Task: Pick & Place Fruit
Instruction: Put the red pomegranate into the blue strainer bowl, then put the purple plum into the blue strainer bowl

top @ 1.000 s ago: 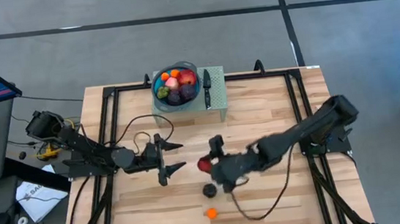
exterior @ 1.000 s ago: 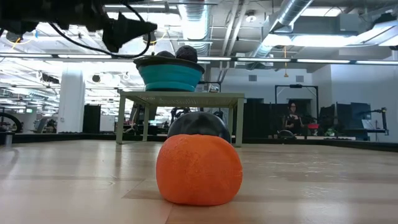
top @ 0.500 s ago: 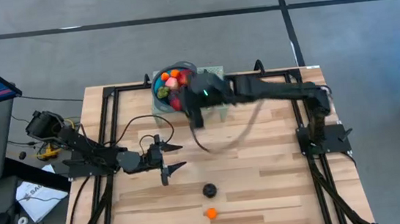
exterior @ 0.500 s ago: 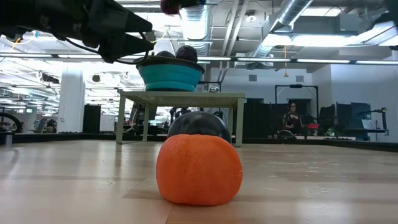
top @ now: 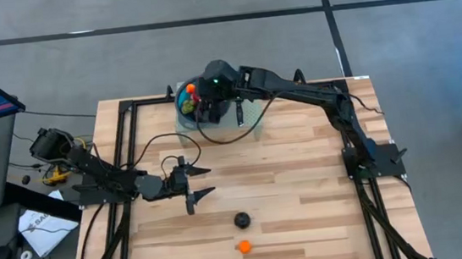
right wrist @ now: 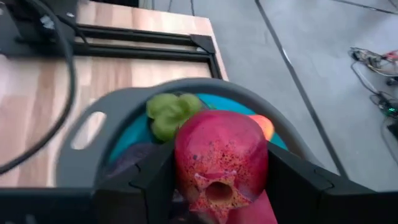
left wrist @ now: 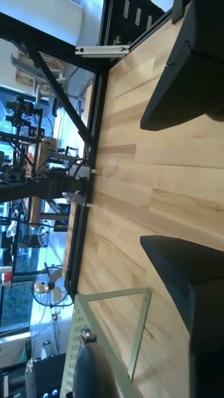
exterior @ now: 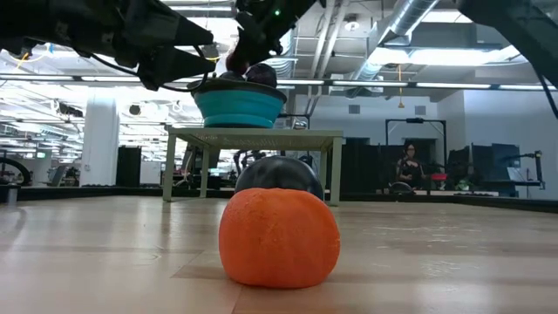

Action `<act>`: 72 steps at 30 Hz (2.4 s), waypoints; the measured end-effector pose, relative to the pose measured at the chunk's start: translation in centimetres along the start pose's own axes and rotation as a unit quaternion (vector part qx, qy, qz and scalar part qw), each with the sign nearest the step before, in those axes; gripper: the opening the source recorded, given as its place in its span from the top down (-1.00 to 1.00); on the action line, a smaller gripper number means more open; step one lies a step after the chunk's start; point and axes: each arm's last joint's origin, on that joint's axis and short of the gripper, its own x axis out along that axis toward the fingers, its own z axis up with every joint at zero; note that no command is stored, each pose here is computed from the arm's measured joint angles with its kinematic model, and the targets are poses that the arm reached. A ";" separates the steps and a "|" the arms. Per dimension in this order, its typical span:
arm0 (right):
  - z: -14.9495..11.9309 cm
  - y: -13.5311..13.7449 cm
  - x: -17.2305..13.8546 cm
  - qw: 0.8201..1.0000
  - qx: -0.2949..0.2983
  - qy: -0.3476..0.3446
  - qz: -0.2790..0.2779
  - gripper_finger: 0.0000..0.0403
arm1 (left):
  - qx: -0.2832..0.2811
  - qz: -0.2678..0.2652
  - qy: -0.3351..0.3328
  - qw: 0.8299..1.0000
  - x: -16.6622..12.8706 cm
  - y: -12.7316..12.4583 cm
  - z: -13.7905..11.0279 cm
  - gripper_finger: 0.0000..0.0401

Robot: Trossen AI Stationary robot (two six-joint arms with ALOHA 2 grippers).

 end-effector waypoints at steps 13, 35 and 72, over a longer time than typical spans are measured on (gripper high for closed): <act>-0.1 0.2 0.0 1.000 0.018 0.000 0.020 -0.05 | 0.000 0.000 0.000 1.000 0.0 0.0 0.0 -0.40; 0.2 -0.3 0.1 0.999 0.029 -0.021 0.011 -0.05 | 0.000 -0.002 0.000 1.000 0.0 0.0 0.0 -0.40; -10.6 18.7 -16.6 0.988 0.076 0.022 0.135 0.67 | 0.120 -0.102 0.028 0.987 0.7 -6.8 0.7 -0.40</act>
